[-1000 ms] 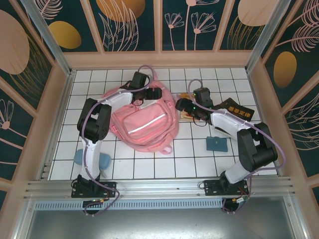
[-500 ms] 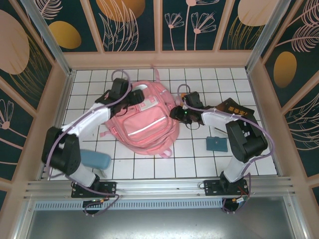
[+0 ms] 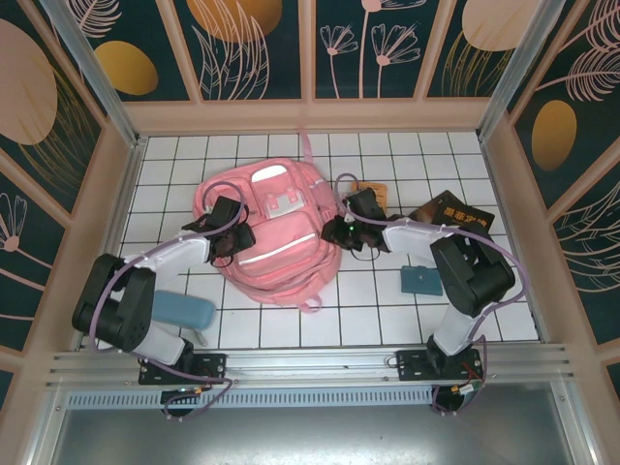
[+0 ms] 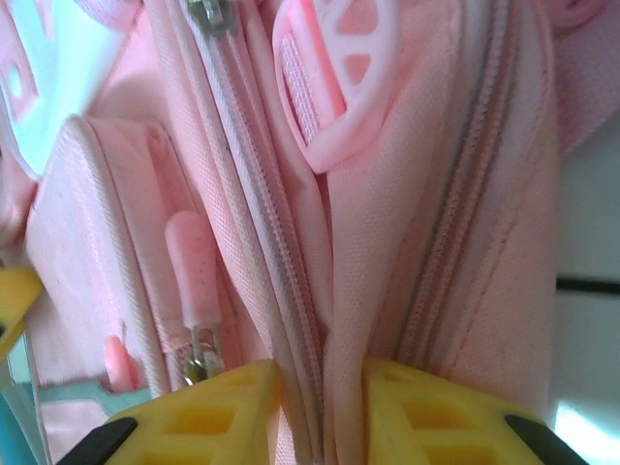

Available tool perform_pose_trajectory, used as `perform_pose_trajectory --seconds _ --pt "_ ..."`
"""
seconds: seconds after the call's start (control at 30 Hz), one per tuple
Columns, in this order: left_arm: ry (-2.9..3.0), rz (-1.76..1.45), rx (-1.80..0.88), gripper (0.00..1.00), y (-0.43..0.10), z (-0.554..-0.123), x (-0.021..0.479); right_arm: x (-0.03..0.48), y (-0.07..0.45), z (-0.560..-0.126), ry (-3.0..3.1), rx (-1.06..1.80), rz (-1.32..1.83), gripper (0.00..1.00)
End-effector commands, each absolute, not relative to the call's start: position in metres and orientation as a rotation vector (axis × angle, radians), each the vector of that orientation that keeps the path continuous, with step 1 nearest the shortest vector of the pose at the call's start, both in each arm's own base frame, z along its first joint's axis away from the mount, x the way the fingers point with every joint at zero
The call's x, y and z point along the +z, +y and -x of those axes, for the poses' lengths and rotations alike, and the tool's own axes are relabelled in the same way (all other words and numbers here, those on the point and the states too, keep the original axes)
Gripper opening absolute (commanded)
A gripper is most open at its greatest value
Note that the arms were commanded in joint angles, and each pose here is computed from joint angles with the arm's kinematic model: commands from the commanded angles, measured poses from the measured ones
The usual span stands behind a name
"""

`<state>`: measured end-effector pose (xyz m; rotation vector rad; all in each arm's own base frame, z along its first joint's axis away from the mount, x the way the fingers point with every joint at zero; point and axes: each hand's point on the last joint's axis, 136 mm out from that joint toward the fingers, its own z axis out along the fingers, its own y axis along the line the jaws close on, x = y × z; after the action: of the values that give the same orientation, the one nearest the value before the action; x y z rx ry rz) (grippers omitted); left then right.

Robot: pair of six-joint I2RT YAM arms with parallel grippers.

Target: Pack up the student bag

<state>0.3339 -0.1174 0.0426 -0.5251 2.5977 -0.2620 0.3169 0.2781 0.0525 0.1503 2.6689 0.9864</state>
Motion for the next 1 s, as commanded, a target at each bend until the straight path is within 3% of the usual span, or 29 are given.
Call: perform_pose_trajectory --seconds 0.0,0.17,0.27,0.33,0.43,0.67,0.97 --pt "2.569 0.500 -0.285 0.50 -0.122 -0.363 0.042 0.058 0.301 -0.283 2.695 1.135 -0.102 0.28" --pt "2.542 0.528 -0.195 0.53 -0.094 -0.393 0.046 0.074 0.312 -0.282 2.626 1.215 -0.035 0.34" --pt "2.512 0.491 -0.172 0.64 -0.091 -0.405 0.067 0.092 0.301 -0.297 2.582 1.100 -0.042 0.38" --pt "2.507 0.450 -0.170 0.75 -0.091 -0.404 0.080 0.102 0.283 -0.309 2.550 0.974 -0.089 0.49" --pt "2.504 0.378 -0.164 0.82 -0.095 -0.394 0.101 0.109 0.246 -0.324 2.507 0.795 -0.192 0.67" --pt "2.505 0.142 -0.138 0.85 -0.145 -0.362 0.138 0.126 0.185 -0.344 2.398 0.706 -0.305 0.98" --pt "2.554 -0.173 0.057 0.80 -0.231 -0.328 0.127 0.124 0.154 -0.347 2.358 0.668 -0.367 0.99"
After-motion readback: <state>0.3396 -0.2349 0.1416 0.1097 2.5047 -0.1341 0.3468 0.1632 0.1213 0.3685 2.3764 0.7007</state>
